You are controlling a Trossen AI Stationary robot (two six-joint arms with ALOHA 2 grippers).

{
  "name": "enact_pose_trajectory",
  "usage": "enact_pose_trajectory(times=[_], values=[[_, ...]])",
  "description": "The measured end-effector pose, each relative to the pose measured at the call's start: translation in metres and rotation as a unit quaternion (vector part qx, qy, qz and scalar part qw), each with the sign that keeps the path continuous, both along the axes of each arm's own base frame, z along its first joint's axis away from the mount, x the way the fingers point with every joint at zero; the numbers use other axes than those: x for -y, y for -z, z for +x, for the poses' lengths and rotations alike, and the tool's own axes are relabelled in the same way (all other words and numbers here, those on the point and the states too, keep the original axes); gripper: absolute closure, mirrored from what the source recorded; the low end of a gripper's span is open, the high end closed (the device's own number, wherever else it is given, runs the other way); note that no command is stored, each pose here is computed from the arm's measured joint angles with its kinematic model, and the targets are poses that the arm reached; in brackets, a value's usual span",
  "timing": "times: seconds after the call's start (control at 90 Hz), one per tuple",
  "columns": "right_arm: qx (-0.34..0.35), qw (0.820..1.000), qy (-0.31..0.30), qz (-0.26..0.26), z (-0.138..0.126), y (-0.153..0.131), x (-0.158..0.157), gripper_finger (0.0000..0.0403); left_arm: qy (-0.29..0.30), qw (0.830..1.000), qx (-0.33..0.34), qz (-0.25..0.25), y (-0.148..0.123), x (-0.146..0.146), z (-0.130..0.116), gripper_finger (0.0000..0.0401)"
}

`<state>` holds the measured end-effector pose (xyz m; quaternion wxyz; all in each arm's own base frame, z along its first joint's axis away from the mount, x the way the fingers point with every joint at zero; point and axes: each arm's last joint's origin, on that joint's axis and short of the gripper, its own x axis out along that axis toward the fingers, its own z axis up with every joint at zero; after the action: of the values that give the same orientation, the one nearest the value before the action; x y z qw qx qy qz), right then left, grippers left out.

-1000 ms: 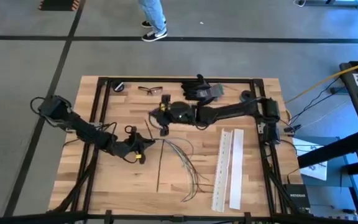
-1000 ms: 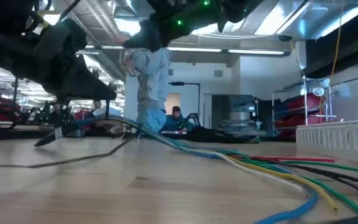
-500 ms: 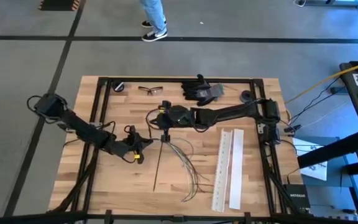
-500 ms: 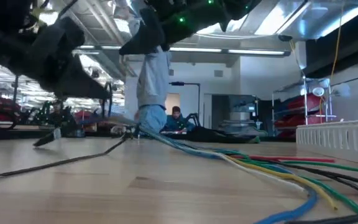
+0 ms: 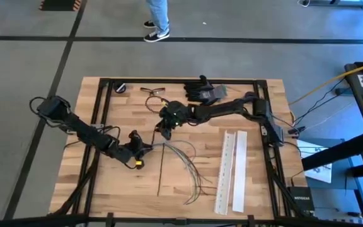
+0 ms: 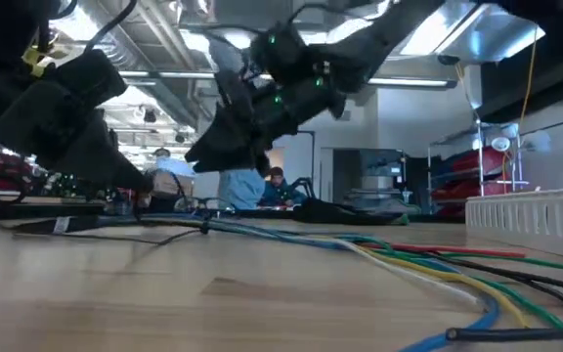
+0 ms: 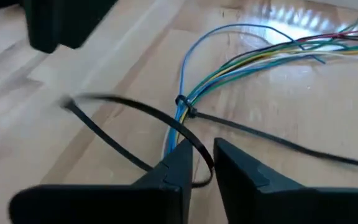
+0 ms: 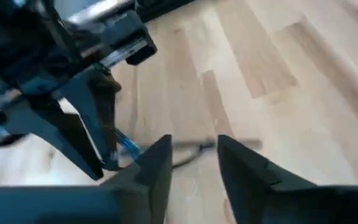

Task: Ziptie cables
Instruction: Wrap the zip tie on the cables

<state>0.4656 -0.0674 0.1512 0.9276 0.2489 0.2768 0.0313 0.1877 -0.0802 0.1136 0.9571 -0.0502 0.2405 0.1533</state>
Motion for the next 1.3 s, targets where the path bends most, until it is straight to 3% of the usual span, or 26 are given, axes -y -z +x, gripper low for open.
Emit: enact_pose_trajectory(times=[0.289,0.567,0.778,0.911,1.011,1.144,1.3], values=[[-0.045,0.992,0.061,0.102,0.003,0.043,0.017,0.0246,0.003,1.000,-0.002,0.002,0.000,0.001,0.000,0.0323],[-0.073,0.987,0.037,0.137,0.000,0.047,0.013,0.0247,0.003,1.000,-0.002,0.004,0.000,0.001,0.000,0.0324],[-0.081,0.988,0.060,0.119,0.002,0.049,-0.001,0.0247,0.003,1.000,-0.002,0.003,0.000,0.000,0.000,0.0324],[-0.062,0.992,0.044,0.097,0.006,0.048,-0.014,0.0255,0.003,1.000,-0.002,0.003,0.000,0.000,0.000,0.0324],[-0.051,0.995,0.025,0.087,0.008,0.047,-0.023,0.0292,0.003,1.000,-0.002,0.003,0.000,0.000,0.000,0.0325],[-0.050,0.998,-0.001,0.048,0.008,0.048,-0.033,0.0379,0.003,1.000,-0.002,0.003,0.000,0.000,0.000,0.0325],[-0.036,0.999,-0.017,-0.001,0.009,0.044,-0.036,0.0395,0.006,1.000,0.009,0.002,-0.005,0.000,0.000,0.0325]])
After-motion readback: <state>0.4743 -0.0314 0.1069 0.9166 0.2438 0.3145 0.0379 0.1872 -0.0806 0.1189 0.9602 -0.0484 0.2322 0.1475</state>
